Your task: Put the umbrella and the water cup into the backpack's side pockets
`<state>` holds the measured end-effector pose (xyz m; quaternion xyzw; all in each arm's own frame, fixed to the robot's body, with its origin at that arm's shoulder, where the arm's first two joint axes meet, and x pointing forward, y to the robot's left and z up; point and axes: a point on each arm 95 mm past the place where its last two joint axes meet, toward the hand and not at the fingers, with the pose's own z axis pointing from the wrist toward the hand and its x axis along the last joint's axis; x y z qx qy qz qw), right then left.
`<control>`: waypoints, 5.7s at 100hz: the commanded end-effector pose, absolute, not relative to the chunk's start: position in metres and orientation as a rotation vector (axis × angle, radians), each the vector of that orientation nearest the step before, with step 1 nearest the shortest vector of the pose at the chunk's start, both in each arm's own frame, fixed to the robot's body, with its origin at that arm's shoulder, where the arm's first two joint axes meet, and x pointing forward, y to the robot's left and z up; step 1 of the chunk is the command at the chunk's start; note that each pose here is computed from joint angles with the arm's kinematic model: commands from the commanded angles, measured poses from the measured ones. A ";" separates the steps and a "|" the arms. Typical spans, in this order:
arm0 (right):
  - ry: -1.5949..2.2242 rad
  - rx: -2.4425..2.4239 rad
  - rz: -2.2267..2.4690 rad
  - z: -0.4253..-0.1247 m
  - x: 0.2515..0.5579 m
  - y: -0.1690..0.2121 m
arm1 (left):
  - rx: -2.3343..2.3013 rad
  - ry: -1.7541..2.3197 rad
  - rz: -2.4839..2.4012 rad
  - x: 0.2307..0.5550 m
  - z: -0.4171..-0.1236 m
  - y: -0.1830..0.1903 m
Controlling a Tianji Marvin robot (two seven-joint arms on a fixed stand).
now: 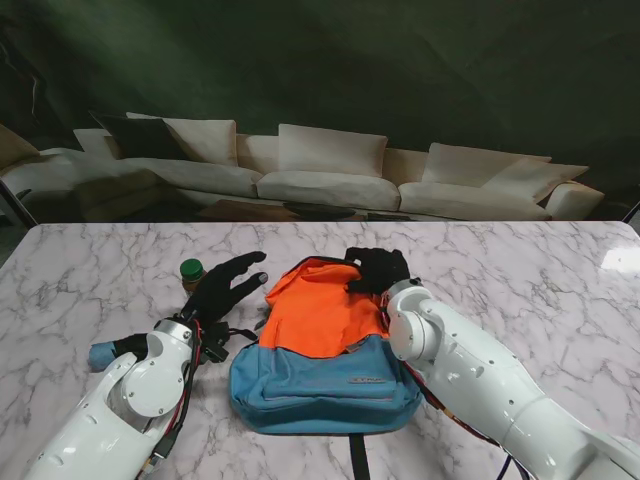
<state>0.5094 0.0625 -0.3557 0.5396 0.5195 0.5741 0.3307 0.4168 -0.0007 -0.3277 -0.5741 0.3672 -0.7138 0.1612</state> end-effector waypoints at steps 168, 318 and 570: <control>0.981 0.870 2.065 -0.258 0.399 0.008 | -1.133 1.245 -2.250 0.399 -0.230 -0.007; 1.091 0.821 2.102 -0.243 0.386 0.032 | -1.027 1.587 -2.150 0.459 -0.211 -0.095; 1.135 0.961 1.842 -0.240 0.368 0.015 | -0.858 1.994 -1.891 0.409 -0.281 -0.018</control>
